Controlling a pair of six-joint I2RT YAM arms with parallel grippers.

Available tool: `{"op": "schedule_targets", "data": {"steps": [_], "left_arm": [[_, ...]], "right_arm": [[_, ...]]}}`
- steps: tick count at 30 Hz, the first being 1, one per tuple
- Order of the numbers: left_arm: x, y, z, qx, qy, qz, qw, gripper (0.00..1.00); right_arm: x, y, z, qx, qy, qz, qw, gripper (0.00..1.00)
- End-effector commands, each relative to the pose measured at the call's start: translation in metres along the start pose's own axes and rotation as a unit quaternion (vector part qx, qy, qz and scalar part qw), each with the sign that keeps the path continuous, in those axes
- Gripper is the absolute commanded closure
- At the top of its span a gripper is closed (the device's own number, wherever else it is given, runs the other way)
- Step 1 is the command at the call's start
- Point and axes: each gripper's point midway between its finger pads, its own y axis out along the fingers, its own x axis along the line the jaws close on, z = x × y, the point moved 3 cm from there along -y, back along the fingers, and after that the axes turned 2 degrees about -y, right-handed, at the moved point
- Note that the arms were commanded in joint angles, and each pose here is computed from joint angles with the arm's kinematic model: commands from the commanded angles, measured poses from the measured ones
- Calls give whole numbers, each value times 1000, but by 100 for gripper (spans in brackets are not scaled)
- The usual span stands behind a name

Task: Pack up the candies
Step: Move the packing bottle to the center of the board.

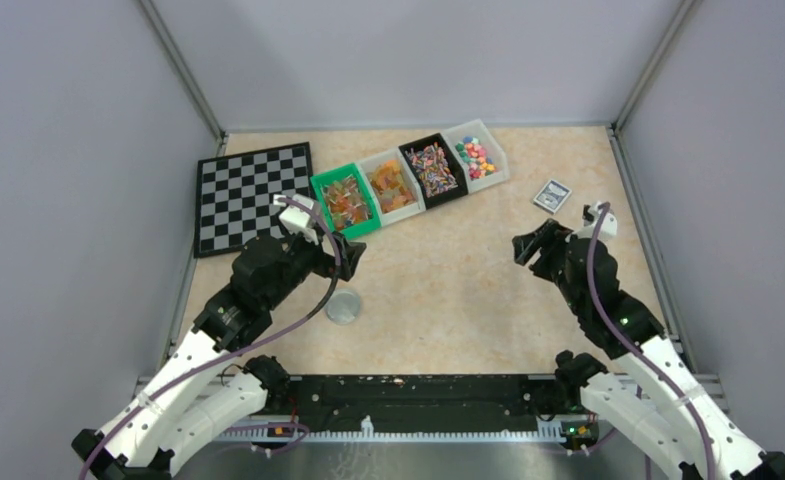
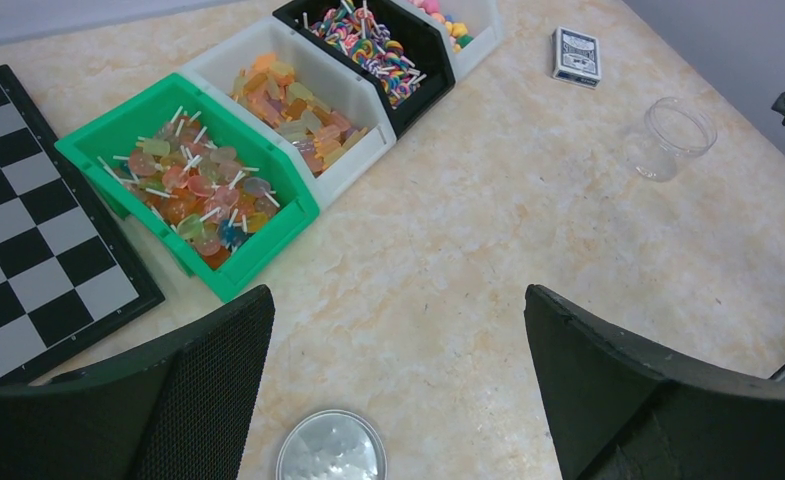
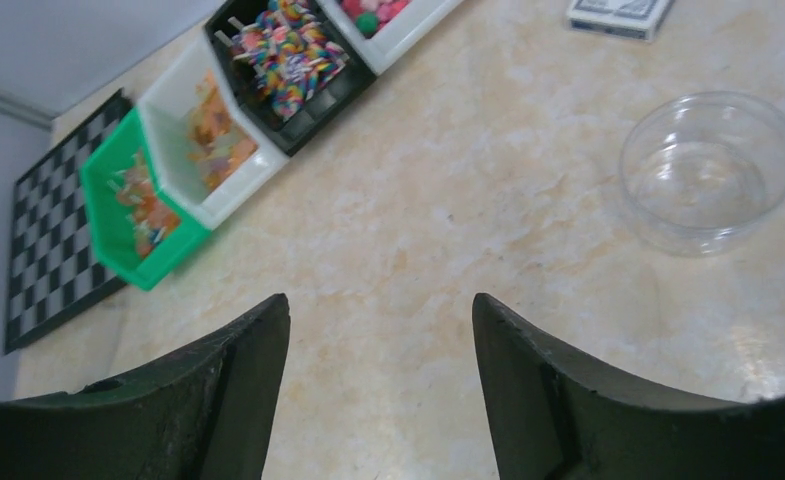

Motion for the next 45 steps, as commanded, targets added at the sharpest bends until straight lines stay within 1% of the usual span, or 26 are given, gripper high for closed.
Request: {"op": "schedule_targets", "data": {"steps": [1,3,7,13,14,17,20,23,26,29,32,36,39,41,45], "left_arm": [[0,2,-2,-3,-4,-3,1000,1],[1,2,-1,-1,-4,-7,1000,1],[7,1,-2,0,-3,-27,1000,1],[13,-1,-1,-8,-7,-46,999,1],[15,-1,0,-8,-8,-54,998,1],[20,0,4,1,-11,-71,997,1],[21,1,9,13,-12,-74,997,1],[20,4,11,19,-14,-73,997,1],[20,6,14,28,-15,-75,997,1],[21,6,15,32,-17,-77,996,1],[18,5,13,29,-20,-69,997,1],[12,3,9,14,-23,-45,999,1],[12,2,9,8,-23,-45,999,1],[14,2,9,9,-22,-50,998,1],[14,2,8,10,-22,-52,998,1]], "right_arm": [[-24,25,-11,-49,-54,92,993,32],[-26,38,-10,-47,-81,108,990,32],[9,71,-10,-22,-117,44,992,35],[41,118,-12,28,-140,-13,990,44],[43,123,-13,30,-142,-9,989,45],[26,136,-23,32,-141,48,988,46],[-6,138,-42,17,-114,106,988,46],[-32,138,-53,19,-102,133,986,46],[-56,130,-55,42,-109,198,973,46],[-78,119,-40,63,-97,249,962,48],[-94,109,-25,69,-71,258,961,49],[-112,106,-8,79,-56,265,959,49],[-120,115,8,107,-44,238,964,49],[-120,125,13,106,-52,214,970,49],[-126,137,22,118,-77,202,969,49]]}}
